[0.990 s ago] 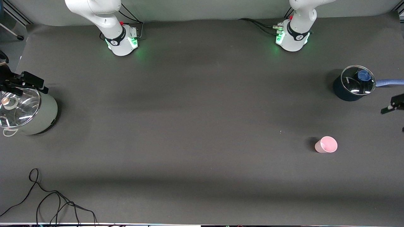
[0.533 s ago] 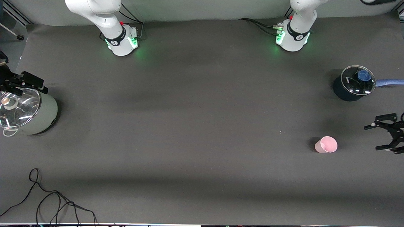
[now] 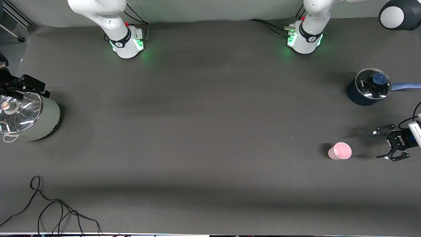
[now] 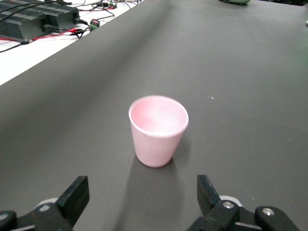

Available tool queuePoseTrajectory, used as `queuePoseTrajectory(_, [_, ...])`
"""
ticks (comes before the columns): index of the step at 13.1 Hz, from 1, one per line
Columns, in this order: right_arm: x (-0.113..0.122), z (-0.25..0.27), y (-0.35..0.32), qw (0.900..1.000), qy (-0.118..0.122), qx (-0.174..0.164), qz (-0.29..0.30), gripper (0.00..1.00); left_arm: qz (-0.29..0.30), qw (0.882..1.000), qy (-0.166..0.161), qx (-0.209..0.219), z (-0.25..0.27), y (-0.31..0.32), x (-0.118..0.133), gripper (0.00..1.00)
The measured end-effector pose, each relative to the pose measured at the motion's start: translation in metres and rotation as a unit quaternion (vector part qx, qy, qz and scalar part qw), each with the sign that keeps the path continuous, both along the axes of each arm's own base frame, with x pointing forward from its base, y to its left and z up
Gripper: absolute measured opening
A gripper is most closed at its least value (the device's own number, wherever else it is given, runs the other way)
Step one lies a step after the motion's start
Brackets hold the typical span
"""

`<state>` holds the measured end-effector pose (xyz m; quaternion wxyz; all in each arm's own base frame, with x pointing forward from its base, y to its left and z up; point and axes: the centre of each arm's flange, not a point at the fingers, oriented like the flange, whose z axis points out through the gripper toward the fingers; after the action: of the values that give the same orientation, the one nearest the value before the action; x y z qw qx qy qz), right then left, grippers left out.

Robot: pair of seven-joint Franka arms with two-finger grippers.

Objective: Transfer pink cup from left to right arm
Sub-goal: 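Lower the left gripper beside the pink cup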

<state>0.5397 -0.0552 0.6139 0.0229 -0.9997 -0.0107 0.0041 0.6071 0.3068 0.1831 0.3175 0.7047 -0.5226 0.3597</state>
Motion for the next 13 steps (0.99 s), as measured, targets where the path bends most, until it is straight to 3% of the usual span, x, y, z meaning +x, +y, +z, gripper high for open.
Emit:
queuePoseTrajectory(7, [0.0,0.0,0.0,1.0,0.0,0.0,0.0,1.0,-0.021,0.995,-0.069,-0.07,-0.085,-0.007,-0.024,1.0])
queuePoseTrajectory(13, [0.0,0.0,0.0,1.0,0.001,0.0,0.0,1.0,-0.012,0.992,-0.068,-0.101,-0.114,-0.017,-0.034,1.0])
